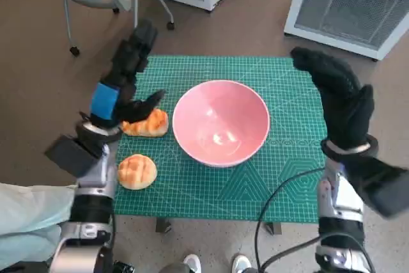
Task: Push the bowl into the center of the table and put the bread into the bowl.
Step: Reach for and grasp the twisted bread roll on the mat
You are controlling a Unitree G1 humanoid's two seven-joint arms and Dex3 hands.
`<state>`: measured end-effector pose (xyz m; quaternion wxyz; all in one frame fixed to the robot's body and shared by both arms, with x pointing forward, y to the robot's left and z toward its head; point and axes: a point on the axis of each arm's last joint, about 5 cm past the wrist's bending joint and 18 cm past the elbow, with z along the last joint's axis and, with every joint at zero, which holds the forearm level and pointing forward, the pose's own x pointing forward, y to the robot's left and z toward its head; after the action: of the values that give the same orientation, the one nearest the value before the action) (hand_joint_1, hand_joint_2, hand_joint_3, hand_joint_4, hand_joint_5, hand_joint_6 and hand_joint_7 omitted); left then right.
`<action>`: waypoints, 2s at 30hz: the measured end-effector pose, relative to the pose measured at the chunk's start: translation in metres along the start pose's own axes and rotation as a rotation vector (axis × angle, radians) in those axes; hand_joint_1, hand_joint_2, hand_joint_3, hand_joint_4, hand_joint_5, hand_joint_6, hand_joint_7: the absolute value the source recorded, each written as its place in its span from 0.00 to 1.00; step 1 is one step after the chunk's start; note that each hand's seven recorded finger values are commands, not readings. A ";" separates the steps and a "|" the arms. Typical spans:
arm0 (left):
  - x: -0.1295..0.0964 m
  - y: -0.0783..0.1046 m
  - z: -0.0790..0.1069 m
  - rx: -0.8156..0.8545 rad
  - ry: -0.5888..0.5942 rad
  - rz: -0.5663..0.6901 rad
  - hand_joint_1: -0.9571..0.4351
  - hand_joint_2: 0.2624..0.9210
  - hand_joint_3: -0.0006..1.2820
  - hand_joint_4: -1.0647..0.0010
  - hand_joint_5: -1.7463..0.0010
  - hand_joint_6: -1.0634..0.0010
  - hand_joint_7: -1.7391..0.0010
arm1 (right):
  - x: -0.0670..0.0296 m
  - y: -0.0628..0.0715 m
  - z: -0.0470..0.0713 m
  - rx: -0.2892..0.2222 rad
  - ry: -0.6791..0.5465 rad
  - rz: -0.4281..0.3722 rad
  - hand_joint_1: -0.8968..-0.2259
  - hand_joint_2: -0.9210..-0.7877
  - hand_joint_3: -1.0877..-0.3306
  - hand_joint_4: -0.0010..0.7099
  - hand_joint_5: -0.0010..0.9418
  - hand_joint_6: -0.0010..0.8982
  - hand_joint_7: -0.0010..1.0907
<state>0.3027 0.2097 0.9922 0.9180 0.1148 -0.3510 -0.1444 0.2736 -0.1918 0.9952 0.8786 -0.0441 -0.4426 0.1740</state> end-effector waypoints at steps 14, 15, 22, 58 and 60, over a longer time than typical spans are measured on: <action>0.011 0.052 0.033 0.205 0.243 -0.297 0.37 0.83 0.01 0.86 1.00 0.75 0.96 | -0.0040 0.003 0.010 -0.015 0.007 -0.002 0.31 0.00 0.53 0.13 0.01 0.00 0.47; 0.011 0.052 0.034 0.206 0.244 -0.299 0.37 0.83 0.01 0.86 1.00 0.75 0.96 | -0.0040 0.003 0.010 -0.015 0.007 -0.002 0.31 0.00 0.53 0.13 0.01 0.00 0.47; 0.020 0.050 0.044 0.444 0.513 -0.413 0.70 0.73 0.02 0.96 0.99 0.77 0.98 | -0.0025 0.005 0.009 -0.007 0.004 0.002 0.32 0.00 0.53 0.12 0.01 0.00 0.46; 0.038 0.009 -0.015 0.809 1.089 -0.637 0.62 0.71 0.01 0.91 1.00 0.74 0.99 | -0.0038 0.011 0.004 0.020 0.041 -0.015 0.32 0.00 0.52 0.11 0.00 0.00 0.42; 0.038 0.007 -0.018 0.814 1.106 -0.643 0.62 0.71 0.01 0.91 1.00 0.74 1.00 | -0.0039 0.011 0.004 0.020 0.042 -0.016 0.32 0.00 0.52 0.11 0.00 0.00 0.42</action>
<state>0.3433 0.2050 1.0047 0.7581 0.5971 0.1855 -0.1853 0.2653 -0.1830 0.9921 0.8893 -0.0353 -0.4228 0.1707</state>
